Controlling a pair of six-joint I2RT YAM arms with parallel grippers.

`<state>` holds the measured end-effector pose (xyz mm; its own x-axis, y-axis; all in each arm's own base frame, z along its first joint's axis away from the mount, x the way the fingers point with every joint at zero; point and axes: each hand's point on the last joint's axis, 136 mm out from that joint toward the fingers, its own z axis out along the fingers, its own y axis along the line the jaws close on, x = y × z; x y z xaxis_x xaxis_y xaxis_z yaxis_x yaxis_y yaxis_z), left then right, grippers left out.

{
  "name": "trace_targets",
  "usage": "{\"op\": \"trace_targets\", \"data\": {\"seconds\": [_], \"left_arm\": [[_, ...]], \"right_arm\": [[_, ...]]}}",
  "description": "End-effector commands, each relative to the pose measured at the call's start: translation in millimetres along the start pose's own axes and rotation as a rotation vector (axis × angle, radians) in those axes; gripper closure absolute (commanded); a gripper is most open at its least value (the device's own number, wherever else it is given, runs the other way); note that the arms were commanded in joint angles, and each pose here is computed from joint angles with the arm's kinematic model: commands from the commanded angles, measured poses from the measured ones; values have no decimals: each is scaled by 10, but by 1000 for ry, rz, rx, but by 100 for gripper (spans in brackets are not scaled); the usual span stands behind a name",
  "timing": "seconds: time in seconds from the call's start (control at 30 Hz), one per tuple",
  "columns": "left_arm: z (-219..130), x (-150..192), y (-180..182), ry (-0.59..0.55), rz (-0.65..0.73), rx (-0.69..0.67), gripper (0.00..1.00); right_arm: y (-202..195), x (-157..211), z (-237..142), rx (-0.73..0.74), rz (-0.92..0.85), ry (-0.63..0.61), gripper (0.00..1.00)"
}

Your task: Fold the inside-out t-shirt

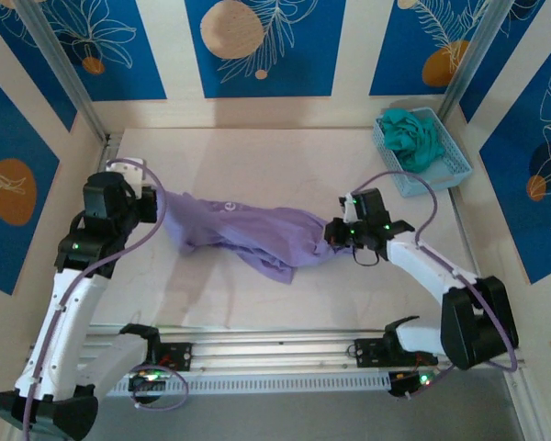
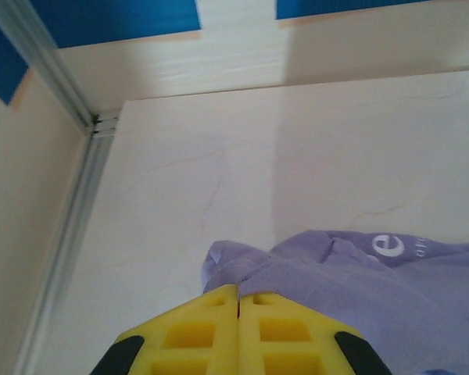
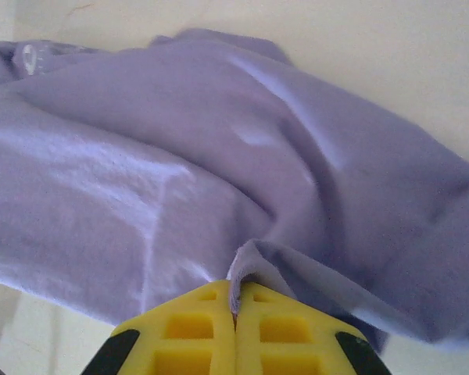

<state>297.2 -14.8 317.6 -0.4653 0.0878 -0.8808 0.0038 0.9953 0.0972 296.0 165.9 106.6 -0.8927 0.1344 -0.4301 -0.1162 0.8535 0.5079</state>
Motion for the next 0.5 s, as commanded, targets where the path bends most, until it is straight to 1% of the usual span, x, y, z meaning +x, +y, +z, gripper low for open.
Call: {"op": "trace_targets", "data": {"seconds": [0.0,0.1,0.17,0.23,0.3,0.33,0.4,0.47], "left_arm": [[-101,-234,324,-71,-21,-132,100],[-116,-315,439,-103,-68,-158,100],[-85,-341,443,-104,-79,-153,100],[-17,-307,348,-82,-86,-99,100],[85,-209,223,-47,-96,-33,100],[146,-147,153,-26,-101,3,100],[250,-45,55,14,-107,52,100],[314,-3,-19,40,-107,89,100]], "right_arm": [[73,21,72,16,-58,28,93],[-114,280,42,60,-21,81,93],[-178,450,-25,62,21,107,93],[-178,674,-54,46,65,148,92],[-150,841,-54,28,87,189,85],[-160,875,-52,36,86,199,81],[-205,831,-40,62,69,186,79],[-195,706,-9,53,54,158,86]]}}
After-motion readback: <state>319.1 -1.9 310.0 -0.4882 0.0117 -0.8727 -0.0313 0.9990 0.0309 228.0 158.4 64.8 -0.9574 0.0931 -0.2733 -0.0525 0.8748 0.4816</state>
